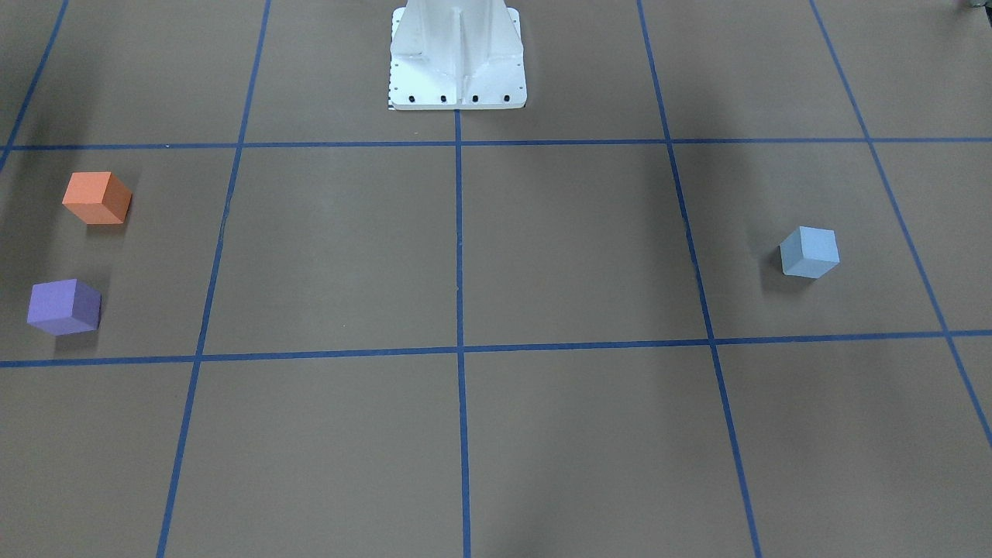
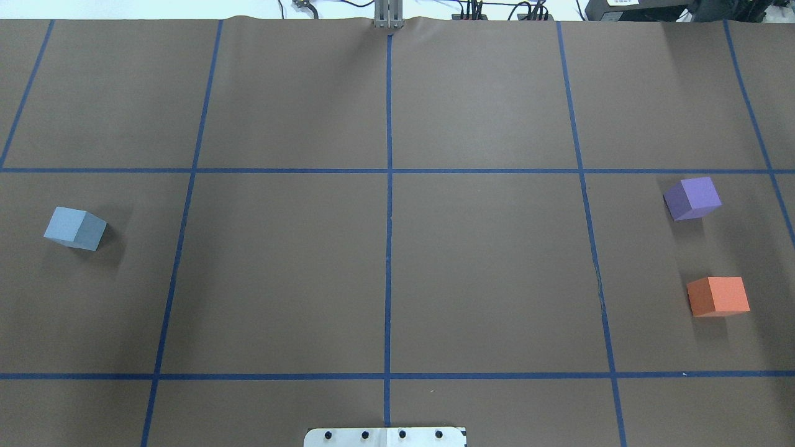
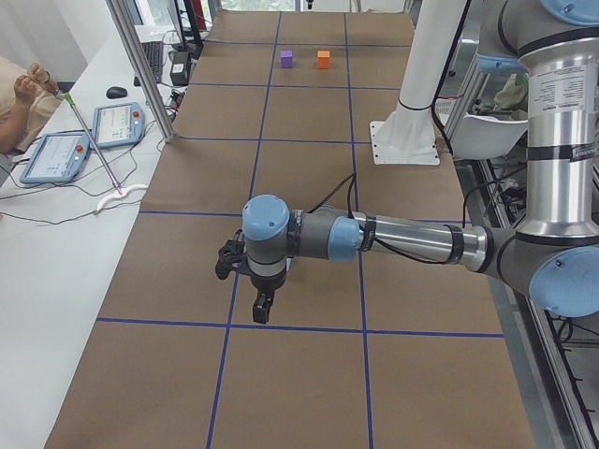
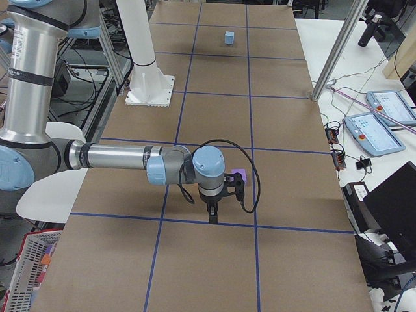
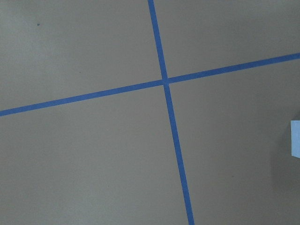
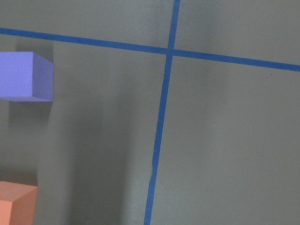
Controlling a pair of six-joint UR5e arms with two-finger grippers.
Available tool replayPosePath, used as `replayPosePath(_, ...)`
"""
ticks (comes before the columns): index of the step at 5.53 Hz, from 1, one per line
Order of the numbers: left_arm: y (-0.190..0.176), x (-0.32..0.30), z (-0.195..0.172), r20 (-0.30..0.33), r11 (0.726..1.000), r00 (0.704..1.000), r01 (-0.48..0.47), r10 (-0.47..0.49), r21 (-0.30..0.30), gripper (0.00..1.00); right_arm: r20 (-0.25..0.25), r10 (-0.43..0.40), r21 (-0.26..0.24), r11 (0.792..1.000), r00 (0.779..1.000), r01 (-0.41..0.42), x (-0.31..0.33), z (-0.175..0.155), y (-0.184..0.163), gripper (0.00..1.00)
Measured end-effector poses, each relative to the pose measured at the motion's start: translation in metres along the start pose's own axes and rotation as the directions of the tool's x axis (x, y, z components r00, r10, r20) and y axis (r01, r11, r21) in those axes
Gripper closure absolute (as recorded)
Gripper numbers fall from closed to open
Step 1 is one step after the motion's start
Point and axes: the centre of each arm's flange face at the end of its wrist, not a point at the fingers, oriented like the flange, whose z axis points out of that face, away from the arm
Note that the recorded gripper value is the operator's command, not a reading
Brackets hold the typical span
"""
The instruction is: Place blue block between orange and purple blocks
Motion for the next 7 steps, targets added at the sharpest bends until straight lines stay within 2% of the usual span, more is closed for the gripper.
replayPosePath(2,-0.002,0.005,-0.005,0.002,1.000,1.000,-0.008,0.008,0.009,0.00,0.001,-0.002,0.002,1.000,1.000,0.002,-0.001,-0.001,-0.001,0.00)
replayPosePath(3,-0.007,0.011,-0.012,0.005,0.999,1.000,-0.027,0.026,0.032,0.00,0.001,-0.005,0.006,1.000,1.000,0.005,-0.003,-0.003,-0.002,0.00)
replayPosePath(4,-0.017,0.018,-0.022,0.021,0.990,0.996,-0.089,0.087,0.106,0.00,0.001,-0.009,0.010,1.000,1.000,0.009,-0.004,-0.004,-0.005,0.00)
replayPosePath(5,-0.028,0.019,-0.022,0.040,0.968,0.987,-0.160,0.155,0.191,0.00,0.001,-0.012,0.013,1.000,1.000,0.012,-0.005,-0.005,-0.007,0.00)
replayPosePath(6,-0.035,0.015,-0.013,0.017,0.954,0.983,-0.179,0.181,0.242,0.00,0.001,-0.015,0.016,1.000,1.000,0.015,-0.006,-0.006,-0.007,0.00)
replayPosePath(7,-0.039,0.030,0.006,-0.035,0.950,0.977,-0.194,0.209,0.243,0.00,0.001,-0.017,0.019,1.000,1.000,0.017,-0.007,-0.008,-0.008,0.00)
